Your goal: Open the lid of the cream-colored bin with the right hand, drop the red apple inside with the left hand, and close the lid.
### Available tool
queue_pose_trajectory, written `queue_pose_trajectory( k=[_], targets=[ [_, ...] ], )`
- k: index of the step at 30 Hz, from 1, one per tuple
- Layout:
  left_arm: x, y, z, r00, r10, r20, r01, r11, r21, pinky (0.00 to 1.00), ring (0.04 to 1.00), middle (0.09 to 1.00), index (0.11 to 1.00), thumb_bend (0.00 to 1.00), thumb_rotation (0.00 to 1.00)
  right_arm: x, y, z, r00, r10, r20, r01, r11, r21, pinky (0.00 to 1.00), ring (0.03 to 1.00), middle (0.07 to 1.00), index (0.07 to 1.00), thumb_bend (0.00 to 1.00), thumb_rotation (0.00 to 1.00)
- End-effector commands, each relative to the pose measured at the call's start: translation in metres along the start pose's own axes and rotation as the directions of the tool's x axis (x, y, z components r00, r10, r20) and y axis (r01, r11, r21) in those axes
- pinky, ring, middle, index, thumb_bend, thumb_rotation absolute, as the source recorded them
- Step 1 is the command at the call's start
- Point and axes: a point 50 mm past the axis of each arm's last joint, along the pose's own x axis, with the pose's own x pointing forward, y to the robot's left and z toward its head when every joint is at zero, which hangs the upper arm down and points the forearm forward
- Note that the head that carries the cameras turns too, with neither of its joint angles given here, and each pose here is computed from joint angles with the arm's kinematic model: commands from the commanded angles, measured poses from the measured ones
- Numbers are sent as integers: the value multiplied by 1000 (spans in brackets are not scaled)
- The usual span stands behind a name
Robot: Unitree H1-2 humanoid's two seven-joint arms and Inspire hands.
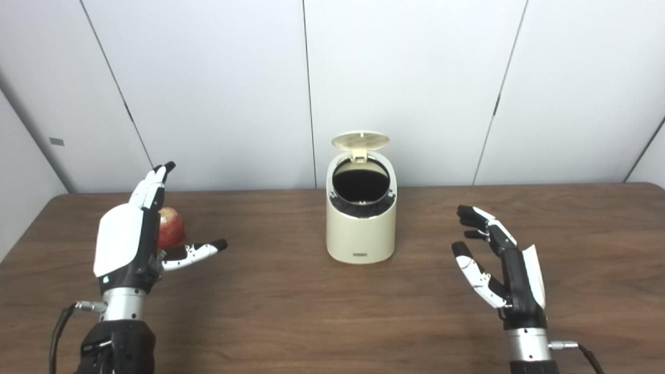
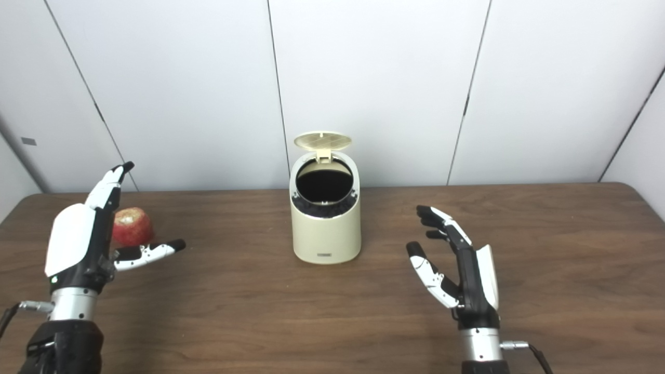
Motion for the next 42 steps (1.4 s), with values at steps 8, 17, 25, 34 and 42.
queue_pose_trajectory(
  k=[8, 17, 25, 34, 42],
  targets=[
    [18, 12, -17, 997, 70, 9, -71, 991, 114, 890, 959, 958, 977, 1000, 296, -9, -8, -11, 999, 21, -26, -21, 1000, -6, 668, 761, 772, 760, 200, 599],
    [20, -8, -24, 994, 61, -91, -52, 994, 100, 863, 951, 953, 967, 1000, 302, -8, -20, -23, 1000, 21, -6, -21, 999, 26, 700, 768, 778, 767, 199, 607],
    [28, -29, -37, 983, 49, -178, -34, 996, 87, 902, 976, 959, 969, 1000, 251, -9, -27, -25, 999, 37, -5, -37, 999, 23, 696, 770, 785, 774, 175, 562],
    [50, -49, -40, 966, 37, -257, -32, 999, 24, 935, 987, 980, 992, 1000, 256, -8, -38, -27, 999, 47, -4, -46, 999, 19, 694, 776, 796, 774, 137, 442],
    [61, -63, -42, 951, 101, -293, -105, 994, 0, 920, 991, 999, 1000, 1000, 267, -5, -41, -26, 999, 42, 9, -42, 999, 26, 622, 749, 764, 746, 141, 568]
  ],
)
